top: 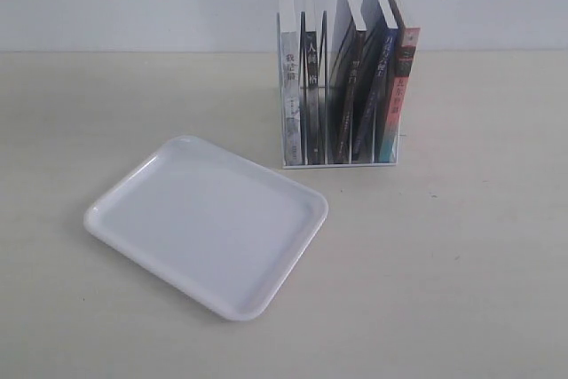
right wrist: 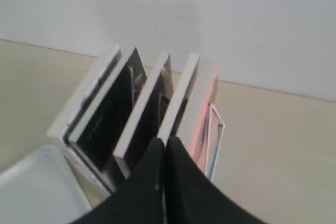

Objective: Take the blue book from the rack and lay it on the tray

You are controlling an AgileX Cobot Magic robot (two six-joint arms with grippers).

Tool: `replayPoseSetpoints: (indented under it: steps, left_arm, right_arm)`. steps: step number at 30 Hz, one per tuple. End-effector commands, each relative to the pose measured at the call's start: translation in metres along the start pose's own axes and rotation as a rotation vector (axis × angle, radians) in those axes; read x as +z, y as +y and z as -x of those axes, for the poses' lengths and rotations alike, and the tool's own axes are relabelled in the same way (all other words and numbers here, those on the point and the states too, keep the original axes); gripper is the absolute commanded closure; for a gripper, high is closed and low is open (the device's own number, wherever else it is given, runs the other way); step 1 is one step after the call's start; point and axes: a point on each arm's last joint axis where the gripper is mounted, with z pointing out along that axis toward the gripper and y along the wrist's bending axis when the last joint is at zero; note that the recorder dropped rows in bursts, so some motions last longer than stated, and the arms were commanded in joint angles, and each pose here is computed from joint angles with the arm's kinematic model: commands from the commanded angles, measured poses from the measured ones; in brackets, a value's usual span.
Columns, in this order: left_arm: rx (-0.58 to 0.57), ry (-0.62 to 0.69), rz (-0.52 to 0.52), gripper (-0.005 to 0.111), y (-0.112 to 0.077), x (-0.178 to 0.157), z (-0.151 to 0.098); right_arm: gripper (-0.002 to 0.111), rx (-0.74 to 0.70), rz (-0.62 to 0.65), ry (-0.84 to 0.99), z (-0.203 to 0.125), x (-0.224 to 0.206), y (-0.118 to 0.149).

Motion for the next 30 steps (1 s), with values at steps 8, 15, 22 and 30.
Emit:
replayPoseSetpoints:
  steps: [8,15,22,30]
  left_arm:
    - [0.0,-0.008,-0.007,0.101,0.0,0.0,0.0]
    - [0.0,-0.008,-0.007,0.101,0.0,0.0,0.0]
    - [0.0,-0.008,-0.007,0.101,0.0,0.0,0.0]
    - [0.0,-0.008,-0.007,0.101,0.0,0.0,0.0]
  right_arm:
    - [0.109,-0.02,-0.204,0.361,0.078,0.03,-0.002]
    - [0.108,0.024,-0.153,0.472,0.077,0.075,0.002]
    - [0.069,0.033,-0.156,0.522,0.059,0.112,-0.007]
    - [0.067,0.06,-0.165,0.555,0.044,0.139,-0.013]
